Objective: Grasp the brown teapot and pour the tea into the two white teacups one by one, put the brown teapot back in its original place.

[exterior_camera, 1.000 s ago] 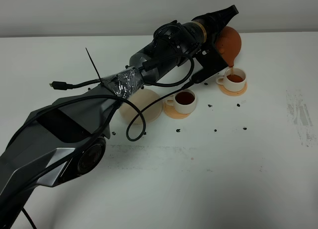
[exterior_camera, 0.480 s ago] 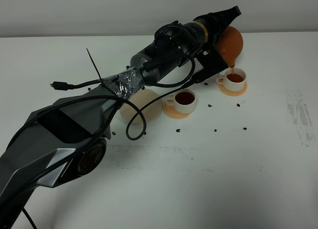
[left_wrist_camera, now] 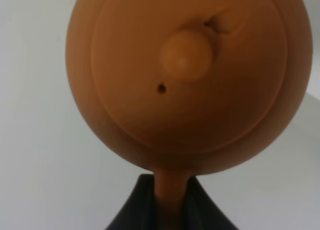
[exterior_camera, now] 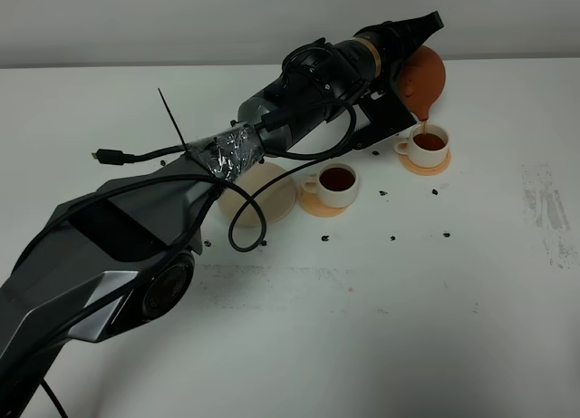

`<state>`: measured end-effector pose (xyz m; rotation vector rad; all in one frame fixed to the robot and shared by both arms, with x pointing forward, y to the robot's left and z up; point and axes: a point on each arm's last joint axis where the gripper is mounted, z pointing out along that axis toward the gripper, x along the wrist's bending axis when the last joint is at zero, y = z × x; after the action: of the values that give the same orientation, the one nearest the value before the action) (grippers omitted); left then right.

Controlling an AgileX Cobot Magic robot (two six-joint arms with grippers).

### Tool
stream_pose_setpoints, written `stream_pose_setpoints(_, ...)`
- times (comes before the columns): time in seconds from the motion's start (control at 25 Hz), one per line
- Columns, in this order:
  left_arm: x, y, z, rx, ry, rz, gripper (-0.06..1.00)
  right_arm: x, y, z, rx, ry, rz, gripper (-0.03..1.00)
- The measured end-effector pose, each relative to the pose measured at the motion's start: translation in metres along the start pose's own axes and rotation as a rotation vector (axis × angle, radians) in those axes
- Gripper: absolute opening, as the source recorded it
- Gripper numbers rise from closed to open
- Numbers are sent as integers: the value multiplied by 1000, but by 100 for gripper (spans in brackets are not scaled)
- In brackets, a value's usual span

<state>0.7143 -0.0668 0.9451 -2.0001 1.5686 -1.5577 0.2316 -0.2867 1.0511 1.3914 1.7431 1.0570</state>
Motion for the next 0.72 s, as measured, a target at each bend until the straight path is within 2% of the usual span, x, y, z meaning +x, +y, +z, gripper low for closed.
stream_pose_setpoints(0.72,6,4,-1,6,20,30,11,0,0,0,0,-1,0,43)
